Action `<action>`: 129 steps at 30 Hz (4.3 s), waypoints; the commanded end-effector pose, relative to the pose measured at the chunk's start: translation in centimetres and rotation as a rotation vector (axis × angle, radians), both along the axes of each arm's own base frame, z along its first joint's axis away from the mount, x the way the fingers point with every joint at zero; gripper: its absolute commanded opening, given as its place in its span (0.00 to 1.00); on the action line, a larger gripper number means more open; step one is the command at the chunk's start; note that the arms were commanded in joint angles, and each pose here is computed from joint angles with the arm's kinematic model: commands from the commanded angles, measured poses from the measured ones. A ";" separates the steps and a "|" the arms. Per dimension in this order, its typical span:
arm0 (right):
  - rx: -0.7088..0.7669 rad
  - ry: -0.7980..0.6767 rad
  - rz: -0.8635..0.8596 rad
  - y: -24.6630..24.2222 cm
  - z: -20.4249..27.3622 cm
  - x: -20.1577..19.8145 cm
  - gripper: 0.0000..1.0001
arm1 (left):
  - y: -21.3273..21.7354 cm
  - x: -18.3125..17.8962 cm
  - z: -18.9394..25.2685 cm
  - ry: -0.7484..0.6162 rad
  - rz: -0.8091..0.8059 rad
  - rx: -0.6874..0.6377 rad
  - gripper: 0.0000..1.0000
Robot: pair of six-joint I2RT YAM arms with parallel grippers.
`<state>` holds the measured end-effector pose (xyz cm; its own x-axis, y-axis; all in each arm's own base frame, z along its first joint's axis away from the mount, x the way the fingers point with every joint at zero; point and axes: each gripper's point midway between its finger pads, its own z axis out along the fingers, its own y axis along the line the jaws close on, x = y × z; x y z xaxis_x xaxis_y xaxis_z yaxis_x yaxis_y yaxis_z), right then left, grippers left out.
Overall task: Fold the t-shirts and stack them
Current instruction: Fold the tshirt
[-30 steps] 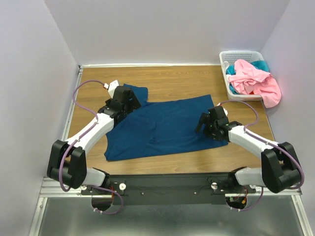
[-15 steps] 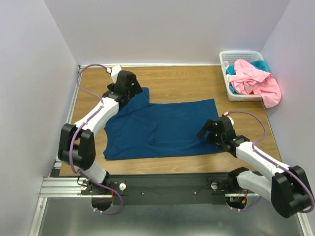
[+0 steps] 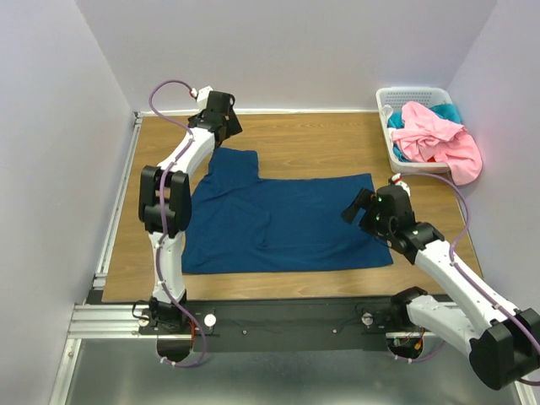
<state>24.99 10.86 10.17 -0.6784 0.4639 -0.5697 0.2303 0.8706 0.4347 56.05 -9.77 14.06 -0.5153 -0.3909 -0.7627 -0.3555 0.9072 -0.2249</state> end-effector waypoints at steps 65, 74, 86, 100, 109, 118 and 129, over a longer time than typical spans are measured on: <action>-0.442 0.034 -0.289 -5.5 0.5 15.2 1.00 | -2.3 -0.4 0.9 -0.172 -0.402 0.041 0.00; -0.530 0.111 -0.308 -8.3 -2.7 20.1 1.00 | -5.3 -4.3 3.4 -0.269 -0.536 0.060 0.00; -0.548 0.160 -0.307 -9.2 -6.2 23.2 0.86 | -6.6 -8.2 3.0 -0.257 -0.527 0.089 0.00; -0.562 0.210 -0.308 -9.5 -8.7 21.7 0.53 | -6.0 -13.2 3.8 -0.272 -0.455 0.057 0.00; -0.574 0.221 -0.336 -10.1 -8.8 20.3 0.25 | -5.9 -15.8 2.6 -0.253 -0.446 0.021 0.00; -0.578 0.187 -0.340 -10.4 -6.9 20.1 0.01 | -5.3 -17.7 2.4 -0.258 -0.405 -0.012 0.00; -0.537 0.119 -0.319 -10.2 -2.8 17.9 0.01 | -2.2 -19.7 3.0 -0.270 -0.232 -0.036 0.00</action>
